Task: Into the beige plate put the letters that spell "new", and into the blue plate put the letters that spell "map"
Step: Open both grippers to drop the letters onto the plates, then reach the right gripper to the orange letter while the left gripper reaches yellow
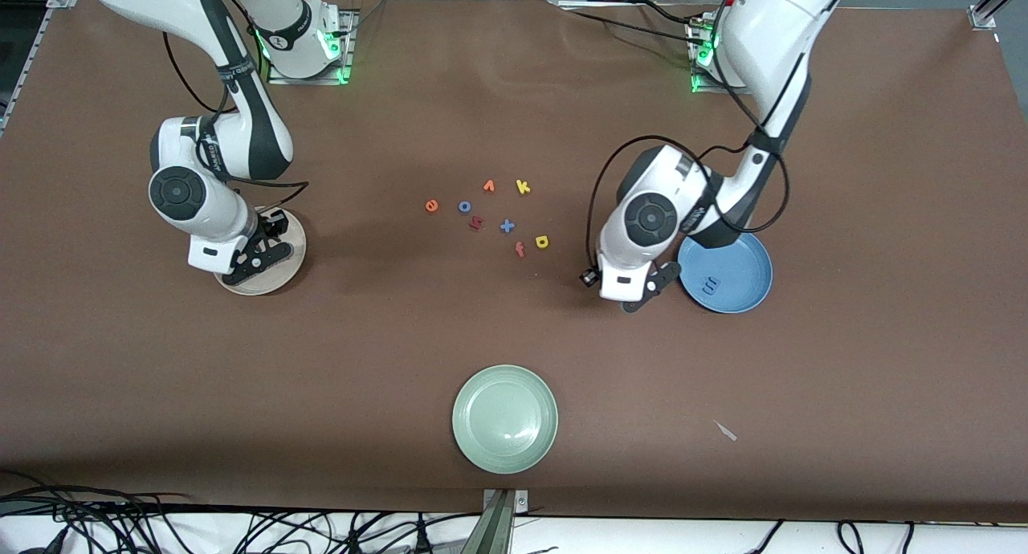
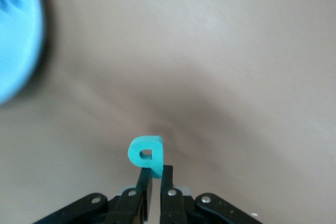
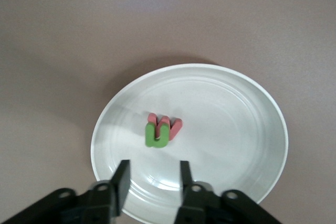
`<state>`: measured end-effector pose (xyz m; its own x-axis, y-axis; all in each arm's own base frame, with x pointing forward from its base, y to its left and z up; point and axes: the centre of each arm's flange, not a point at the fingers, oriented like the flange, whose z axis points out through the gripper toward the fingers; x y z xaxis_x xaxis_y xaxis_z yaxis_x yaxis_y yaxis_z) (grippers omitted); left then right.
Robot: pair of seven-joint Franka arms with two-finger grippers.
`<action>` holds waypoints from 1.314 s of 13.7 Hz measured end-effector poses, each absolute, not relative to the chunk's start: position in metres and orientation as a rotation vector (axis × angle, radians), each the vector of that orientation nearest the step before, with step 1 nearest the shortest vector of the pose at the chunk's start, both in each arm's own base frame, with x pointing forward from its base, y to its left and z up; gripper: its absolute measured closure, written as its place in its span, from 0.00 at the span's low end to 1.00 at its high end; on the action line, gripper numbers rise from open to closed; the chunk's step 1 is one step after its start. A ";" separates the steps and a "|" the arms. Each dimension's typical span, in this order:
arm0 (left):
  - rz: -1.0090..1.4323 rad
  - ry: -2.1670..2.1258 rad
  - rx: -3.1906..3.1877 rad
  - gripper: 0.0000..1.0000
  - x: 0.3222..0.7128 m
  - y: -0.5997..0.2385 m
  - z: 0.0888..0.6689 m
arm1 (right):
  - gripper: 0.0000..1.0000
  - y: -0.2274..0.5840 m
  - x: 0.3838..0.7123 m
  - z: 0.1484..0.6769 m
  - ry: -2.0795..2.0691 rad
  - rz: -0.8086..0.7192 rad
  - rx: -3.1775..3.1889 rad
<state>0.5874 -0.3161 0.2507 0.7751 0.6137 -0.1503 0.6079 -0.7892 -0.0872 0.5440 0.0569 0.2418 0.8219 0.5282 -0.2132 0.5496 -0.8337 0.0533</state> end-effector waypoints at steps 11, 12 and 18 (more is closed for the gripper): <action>0.629 -0.471 -2.834 0.90 0.590 -0.098 0.200 | 0.00 0.248 0.498 0.261 0.450 -0.227 3.014; 0.651 -0.449 -2.833 0.90 0.583 -0.096 0.193 | 0.00 0.265 0.488 0.260 0.415 -0.208 3.028; 0.618 -0.410 -2.873 0.33 0.600 -0.114 0.238 | 0.00 0.319 0.426 0.229 0.305 -0.106 3.113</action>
<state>0.6000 -0.1139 0.2380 0.8760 0.3016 -0.3764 0.2293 -0.9469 -0.2252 0.4262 0.3194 0.2291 0.9788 0.1932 -0.0682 0.1940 -0.9810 0.0051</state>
